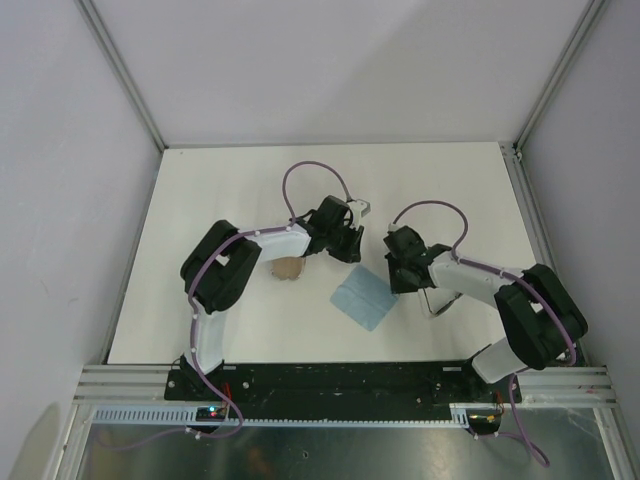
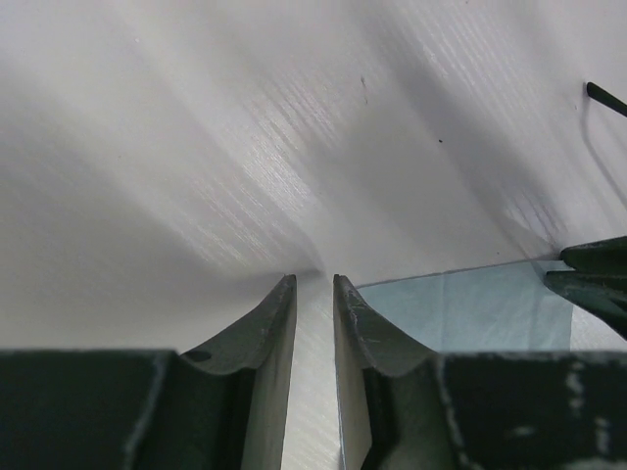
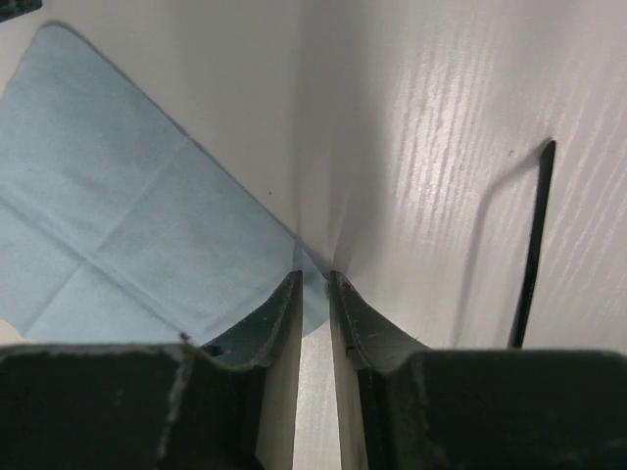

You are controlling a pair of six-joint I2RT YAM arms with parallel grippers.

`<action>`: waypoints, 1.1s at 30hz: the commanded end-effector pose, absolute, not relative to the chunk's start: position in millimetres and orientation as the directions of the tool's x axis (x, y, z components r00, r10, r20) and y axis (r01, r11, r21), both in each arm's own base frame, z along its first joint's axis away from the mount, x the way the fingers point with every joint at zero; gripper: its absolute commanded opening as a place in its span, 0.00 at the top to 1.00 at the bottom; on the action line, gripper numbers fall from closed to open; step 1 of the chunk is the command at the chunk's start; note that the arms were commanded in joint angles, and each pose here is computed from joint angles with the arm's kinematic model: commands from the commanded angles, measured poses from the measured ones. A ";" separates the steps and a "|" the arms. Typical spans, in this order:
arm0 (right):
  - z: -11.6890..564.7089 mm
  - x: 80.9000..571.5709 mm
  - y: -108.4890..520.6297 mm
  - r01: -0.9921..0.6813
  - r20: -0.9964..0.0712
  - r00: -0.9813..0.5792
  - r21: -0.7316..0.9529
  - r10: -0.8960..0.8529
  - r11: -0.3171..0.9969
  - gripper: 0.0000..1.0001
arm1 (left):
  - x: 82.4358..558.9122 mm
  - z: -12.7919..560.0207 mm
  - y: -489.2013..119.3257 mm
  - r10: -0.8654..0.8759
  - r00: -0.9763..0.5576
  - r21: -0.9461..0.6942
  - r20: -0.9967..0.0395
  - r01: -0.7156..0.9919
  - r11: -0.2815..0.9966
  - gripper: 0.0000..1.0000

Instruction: Organize the sunglasses

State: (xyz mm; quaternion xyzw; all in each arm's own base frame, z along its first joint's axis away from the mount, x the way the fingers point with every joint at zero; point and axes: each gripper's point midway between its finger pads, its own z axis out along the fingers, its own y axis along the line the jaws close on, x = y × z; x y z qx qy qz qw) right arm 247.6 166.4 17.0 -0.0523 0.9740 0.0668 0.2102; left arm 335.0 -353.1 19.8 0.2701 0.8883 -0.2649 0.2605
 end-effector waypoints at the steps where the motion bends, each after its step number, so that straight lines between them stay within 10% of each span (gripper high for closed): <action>1: 8.8 234.7 168.7 -0.138 -0.373 -0.923 0.080 -0.099 0.987 0.79 | 314.7 -9.4 -318.1 0.386 -0.783 -0.286 -0.487 0.561 0.777 0.72; 33: 17.5 236.4 161.5 -0.107 -0.388 -0.919 0.075 -0.069 0.991 0.89 | 275.5 -25.7 -340.7 0.522 -0.748 -0.367 -0.411 0.660 0.656 0.71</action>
